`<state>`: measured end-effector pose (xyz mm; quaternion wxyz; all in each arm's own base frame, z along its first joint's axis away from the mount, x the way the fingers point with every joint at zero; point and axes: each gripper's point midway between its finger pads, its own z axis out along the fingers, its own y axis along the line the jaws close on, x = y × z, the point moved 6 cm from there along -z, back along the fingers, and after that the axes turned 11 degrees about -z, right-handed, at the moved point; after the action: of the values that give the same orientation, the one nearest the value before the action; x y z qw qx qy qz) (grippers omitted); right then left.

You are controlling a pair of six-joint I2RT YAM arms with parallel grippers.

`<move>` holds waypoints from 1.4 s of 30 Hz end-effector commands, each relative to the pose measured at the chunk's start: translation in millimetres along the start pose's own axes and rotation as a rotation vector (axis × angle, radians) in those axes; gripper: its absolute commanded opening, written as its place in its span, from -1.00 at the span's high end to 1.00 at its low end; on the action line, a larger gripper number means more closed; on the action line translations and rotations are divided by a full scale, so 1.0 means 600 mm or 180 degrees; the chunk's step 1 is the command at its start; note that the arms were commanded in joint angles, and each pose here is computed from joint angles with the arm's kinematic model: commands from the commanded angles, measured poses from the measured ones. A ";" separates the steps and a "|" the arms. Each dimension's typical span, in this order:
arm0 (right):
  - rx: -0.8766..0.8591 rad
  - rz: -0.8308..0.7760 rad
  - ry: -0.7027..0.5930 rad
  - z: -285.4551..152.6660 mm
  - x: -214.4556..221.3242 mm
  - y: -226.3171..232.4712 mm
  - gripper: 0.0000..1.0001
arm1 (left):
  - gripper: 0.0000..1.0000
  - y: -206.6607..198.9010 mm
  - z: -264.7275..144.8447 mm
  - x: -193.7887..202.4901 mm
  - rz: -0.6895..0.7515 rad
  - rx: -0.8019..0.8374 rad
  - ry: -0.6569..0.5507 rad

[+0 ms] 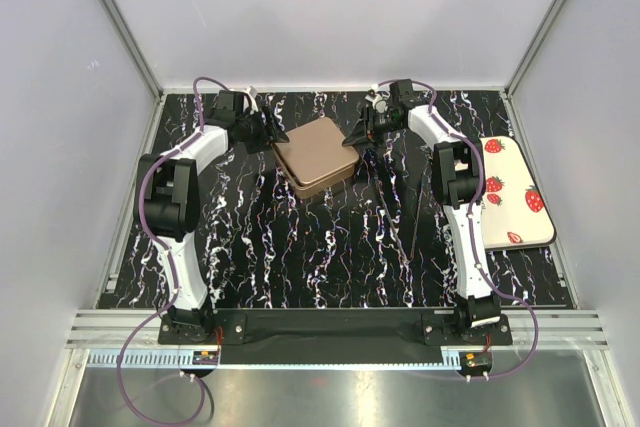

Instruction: Pack the chocolate

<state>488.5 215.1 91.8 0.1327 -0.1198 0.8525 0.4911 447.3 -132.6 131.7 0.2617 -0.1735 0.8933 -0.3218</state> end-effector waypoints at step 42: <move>0.0496 -0.0711 -0.0530 -0.028 -0.067 0.114 -0.21 | -0.40 -0.038 -0.023 -0.006 0.0144 0.0145 -0.0049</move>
<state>497.2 231.0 114.7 0.1987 -0.1352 0.8734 0.4236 443.8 -136.0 130.0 0.2541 -0.1709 0.8969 -0.3192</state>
